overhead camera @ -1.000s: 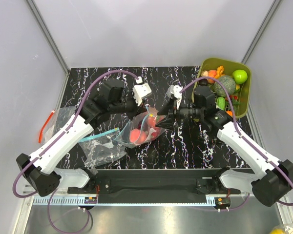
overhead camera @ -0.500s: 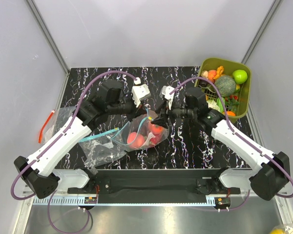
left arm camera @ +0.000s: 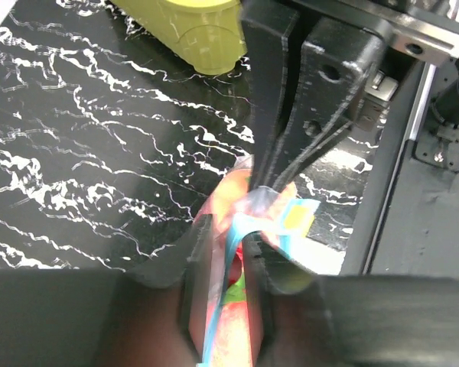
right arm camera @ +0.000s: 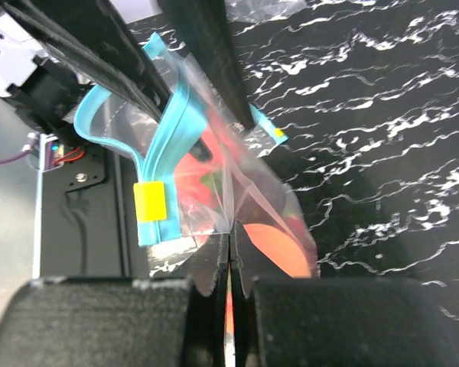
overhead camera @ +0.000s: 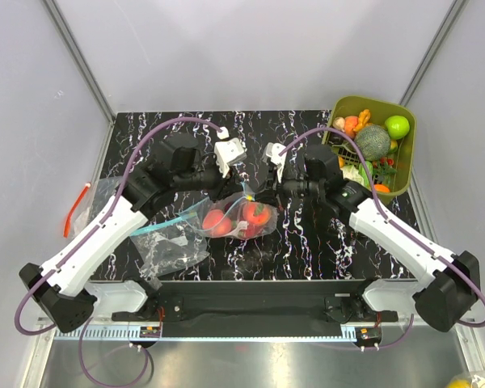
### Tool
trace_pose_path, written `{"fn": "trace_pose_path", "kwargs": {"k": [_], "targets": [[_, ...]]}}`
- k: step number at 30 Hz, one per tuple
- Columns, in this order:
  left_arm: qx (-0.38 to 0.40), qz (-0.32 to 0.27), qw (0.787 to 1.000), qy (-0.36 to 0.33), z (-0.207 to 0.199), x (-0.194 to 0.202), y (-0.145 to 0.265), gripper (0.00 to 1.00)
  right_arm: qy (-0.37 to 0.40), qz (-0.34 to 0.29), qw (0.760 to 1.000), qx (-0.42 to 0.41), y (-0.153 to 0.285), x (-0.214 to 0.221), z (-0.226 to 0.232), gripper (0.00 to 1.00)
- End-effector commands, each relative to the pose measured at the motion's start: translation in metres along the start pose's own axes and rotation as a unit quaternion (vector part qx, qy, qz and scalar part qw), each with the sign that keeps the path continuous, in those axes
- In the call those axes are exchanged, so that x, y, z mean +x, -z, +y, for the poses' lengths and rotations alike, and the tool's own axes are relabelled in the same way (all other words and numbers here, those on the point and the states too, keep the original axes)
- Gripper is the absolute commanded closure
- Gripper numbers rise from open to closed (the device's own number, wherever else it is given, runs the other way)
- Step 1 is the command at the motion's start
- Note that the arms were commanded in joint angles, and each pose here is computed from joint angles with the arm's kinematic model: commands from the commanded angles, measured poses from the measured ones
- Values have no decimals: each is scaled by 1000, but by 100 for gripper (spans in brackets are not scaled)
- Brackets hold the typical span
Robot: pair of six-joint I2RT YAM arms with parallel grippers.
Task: Place the food in the zip-top bag and seal the zipper
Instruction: Zip the zipper food storage bag at the center of the board.
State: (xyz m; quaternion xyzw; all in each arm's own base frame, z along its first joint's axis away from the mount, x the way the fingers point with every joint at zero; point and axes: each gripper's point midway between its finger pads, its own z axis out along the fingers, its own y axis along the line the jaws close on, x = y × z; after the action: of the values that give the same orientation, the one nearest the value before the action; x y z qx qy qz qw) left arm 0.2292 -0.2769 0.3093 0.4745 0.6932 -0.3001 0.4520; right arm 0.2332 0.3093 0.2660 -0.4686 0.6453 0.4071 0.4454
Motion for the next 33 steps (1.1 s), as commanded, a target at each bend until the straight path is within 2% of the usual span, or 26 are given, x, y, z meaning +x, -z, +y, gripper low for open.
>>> {"fn": "trace_pose_path", "kwargs": {"k": [1, 5, 9, 11, 18, 26, 33], "targets": [[-31, -69, 997, -22, 5, -36, 19, 68, -11, -30, 999, -30, 9, -15, 23, 100], [-53, -75, 996, -22, 7, -34, 27, 57, -47, -17, 998, -38, 12, 8, 32, 100], [-47, -76, 995, -33, 3, -34, 32, 56, -67, -5, 997, -45, 13, 19, 35, 100], [-24, -79, 996, -45, -5, -38, 33, 57, -78, 0, 995, -64, 13, 22, 41, 100], [34, -25, 994, -99, -24, -17, 15, 60, -138, 8, 985, -101, 14, 17, 41, 100], [87, -45, 987, -129, -49, -32, 26, 61, -204, 27, 972, -112, 14, 4, 30, 100], [101, 15, 978, -184, -58, -4, 17, 62, -217, 26, 969, -117, 10, 2, 26, 100]]}}
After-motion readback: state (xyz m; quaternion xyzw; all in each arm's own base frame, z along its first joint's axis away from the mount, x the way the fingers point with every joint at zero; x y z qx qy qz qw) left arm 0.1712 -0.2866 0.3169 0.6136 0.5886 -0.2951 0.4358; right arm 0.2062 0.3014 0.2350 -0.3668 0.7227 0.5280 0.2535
